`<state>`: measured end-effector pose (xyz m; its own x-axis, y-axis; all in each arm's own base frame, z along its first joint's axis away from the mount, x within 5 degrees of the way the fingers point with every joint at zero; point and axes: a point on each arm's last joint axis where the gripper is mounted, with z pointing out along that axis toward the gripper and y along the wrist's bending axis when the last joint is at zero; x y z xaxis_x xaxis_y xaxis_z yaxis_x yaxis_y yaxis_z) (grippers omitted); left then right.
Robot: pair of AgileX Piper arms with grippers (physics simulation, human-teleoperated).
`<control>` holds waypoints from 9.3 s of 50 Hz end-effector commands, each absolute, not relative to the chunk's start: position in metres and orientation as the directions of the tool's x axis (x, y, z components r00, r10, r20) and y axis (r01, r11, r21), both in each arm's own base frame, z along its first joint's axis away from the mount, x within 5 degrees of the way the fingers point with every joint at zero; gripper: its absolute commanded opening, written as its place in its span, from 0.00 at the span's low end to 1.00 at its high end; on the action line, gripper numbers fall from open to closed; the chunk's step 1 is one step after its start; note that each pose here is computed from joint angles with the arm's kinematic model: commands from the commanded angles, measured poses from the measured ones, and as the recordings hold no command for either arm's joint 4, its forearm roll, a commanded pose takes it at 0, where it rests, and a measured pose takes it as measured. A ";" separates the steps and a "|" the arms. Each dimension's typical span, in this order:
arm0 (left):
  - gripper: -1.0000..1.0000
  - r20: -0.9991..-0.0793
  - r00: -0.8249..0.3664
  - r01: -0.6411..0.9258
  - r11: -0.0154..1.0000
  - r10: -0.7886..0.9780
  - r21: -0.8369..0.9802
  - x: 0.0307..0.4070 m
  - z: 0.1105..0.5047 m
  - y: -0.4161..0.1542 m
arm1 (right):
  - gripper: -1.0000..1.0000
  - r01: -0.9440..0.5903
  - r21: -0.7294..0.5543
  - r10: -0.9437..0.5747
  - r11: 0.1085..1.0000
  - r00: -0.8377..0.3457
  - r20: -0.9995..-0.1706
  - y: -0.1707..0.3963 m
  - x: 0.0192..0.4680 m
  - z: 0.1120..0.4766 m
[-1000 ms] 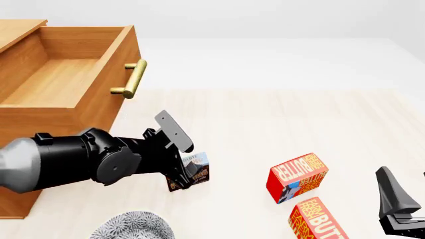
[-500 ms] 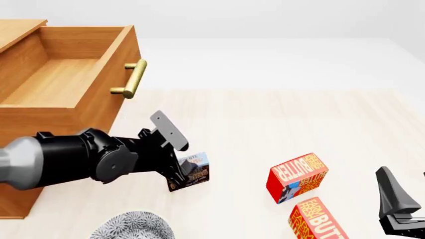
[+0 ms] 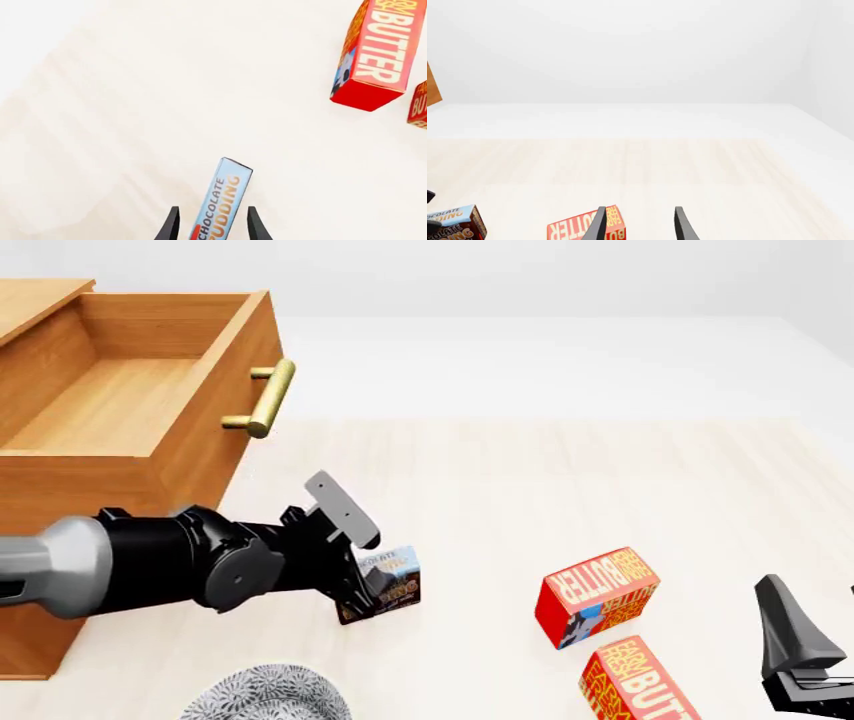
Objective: Put the chocolate pudding in the top drawer of the cabinet and close it.
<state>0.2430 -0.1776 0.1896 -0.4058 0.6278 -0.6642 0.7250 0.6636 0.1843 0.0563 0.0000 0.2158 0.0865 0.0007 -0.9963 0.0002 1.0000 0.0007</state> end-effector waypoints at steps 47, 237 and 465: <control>1.00 -0.644 -0.459 0.719 0.681 0.612 0.134 0.242 0.164 -0.186 | 1.00 0.000 0.000 0.000 1.000 0.086 -0.996 0.000 0.056 0.216; 0.00 -0.888 -0.033 0.427 0.809 0.459 0.403 0.144 0.462 -0.058 | 1.00 0.000 0.001 0.001 1.000 0.086 -0.996 0.000 0.056 0.216; 1.00 -0.910 -0.038 0.624 0.721 0.414 0.302 0.153 0.400 -0.109 | 1.00 0.000 0.001 0.000 1.000 0.086 -0.996 0.000 0.056 0.216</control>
<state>0.1443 -0.0944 0.4233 -0.0269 0.3984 -0.9168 0.5867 0.7489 0.3082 0.0563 0.0000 0.2158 0.0864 0.0007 -0.9963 0.0002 1.0000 0.0007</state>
